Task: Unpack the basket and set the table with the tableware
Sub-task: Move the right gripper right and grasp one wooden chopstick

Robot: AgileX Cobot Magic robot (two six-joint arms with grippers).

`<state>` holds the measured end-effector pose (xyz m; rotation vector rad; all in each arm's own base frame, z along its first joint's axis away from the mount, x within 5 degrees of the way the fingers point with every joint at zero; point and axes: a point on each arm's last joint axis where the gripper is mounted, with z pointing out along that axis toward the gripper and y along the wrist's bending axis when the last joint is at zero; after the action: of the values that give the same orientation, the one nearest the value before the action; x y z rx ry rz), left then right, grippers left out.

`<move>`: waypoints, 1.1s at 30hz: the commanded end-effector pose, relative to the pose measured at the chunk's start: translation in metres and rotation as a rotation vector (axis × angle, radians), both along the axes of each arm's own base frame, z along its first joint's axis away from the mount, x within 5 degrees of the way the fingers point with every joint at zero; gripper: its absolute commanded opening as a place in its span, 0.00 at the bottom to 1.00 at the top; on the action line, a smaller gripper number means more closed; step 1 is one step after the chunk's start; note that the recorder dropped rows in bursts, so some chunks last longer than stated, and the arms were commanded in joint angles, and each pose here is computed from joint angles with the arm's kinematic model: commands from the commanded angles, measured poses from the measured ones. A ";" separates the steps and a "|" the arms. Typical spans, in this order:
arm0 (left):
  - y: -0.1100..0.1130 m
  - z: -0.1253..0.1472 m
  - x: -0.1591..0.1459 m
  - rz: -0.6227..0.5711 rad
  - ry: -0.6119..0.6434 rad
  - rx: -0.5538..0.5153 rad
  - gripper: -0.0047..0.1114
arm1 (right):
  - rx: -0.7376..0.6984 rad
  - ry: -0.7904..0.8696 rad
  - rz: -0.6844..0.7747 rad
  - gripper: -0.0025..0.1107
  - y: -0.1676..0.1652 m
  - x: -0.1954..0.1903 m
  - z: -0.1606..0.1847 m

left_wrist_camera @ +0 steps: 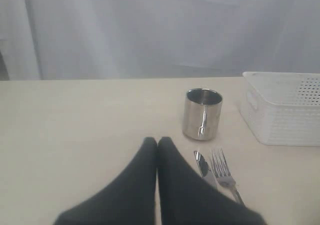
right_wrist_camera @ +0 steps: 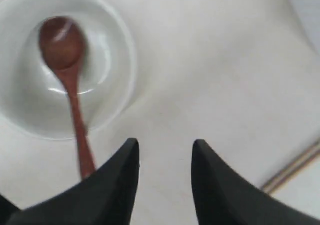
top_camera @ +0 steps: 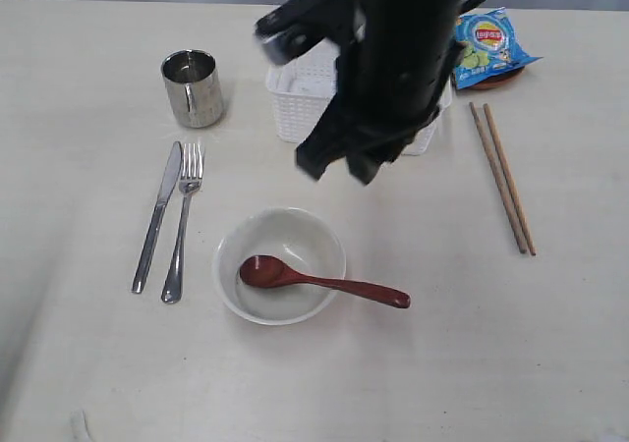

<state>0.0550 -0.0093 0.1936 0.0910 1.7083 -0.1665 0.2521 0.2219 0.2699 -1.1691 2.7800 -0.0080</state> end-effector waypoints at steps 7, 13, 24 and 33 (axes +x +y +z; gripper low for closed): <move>0.000 0.000 0.000 -0.001 -0.010 -0.008 0.04 | 0.036 -0.039 -0.499 0.32 -0.132 0.074 -0.016; 0.000 0.000 0.000 -0.001 -0.010 -0.008 0.04 | 0.064 -0.010 -0.578 0.32 -0.153 0.094 -0.073; 0.000 0.000 0.000 -0.001 -0.010 -0.008 0.04 | 0.004 0.123 -0.626 0.32 -0.166 0.111 -0.153; 0.000 0.000 0.000 -0.001 -0.010 -0.008 0.04 | 0.000 0.198 -0.661 0.27 -0.168 0.110 -0.178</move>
<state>0.0550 -0.0093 0.1936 0.0910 1.7083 -0.1665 0.3643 0.0566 0.1145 -0.2214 3.1532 0.0382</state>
